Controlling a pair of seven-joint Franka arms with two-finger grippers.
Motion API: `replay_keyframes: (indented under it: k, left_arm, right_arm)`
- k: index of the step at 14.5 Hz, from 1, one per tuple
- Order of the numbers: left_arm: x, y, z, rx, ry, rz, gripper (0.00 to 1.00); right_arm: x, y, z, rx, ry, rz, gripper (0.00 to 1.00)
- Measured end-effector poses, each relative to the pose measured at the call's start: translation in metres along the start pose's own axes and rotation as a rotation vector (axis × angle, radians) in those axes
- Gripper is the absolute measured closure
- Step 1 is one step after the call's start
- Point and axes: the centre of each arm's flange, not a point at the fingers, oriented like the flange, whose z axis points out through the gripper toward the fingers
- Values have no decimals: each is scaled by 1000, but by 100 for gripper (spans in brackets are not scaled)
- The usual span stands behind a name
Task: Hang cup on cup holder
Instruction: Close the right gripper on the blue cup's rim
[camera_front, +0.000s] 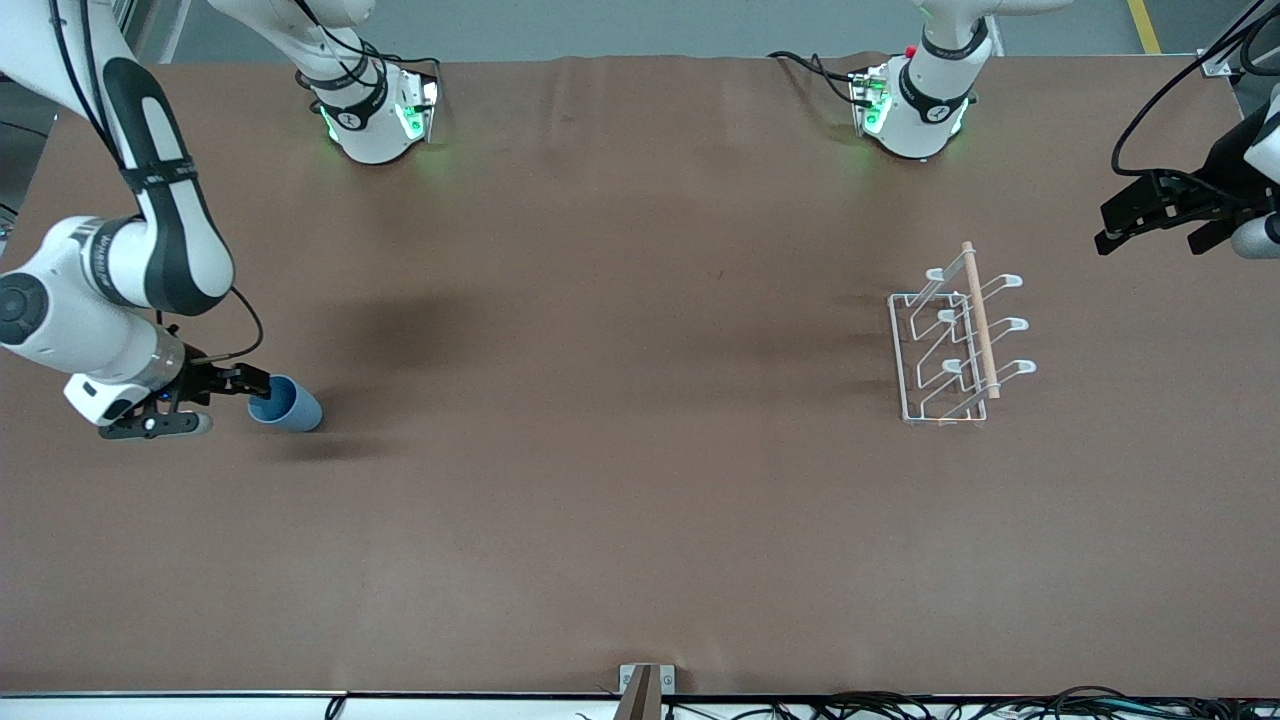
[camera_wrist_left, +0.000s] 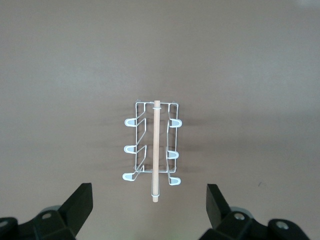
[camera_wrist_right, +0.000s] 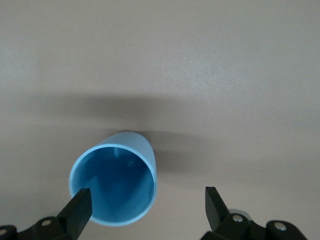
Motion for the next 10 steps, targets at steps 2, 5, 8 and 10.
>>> replay_keyframes:
  k: [2, 5, 8, 10]
  left_arm:
    - [0, 0, 1, 0, -1, 0, 0]
    - [0, 0, 1, 0, -3, 0, 0]
    - [0, 1, 2, 0, -5, 3, 0]
    - [0, 3, 2, 0, -6, 5, 0]
  right_arm:
    - [-2, -1, 20, 0, 0, -4, 0]
    - [-1, 1, 38, -2, 4, -3, 4]
    - [-1, 3, 48, 0, -3, 0, 18]
    - [-1, 4, 49, 1, 4, 3, 41]
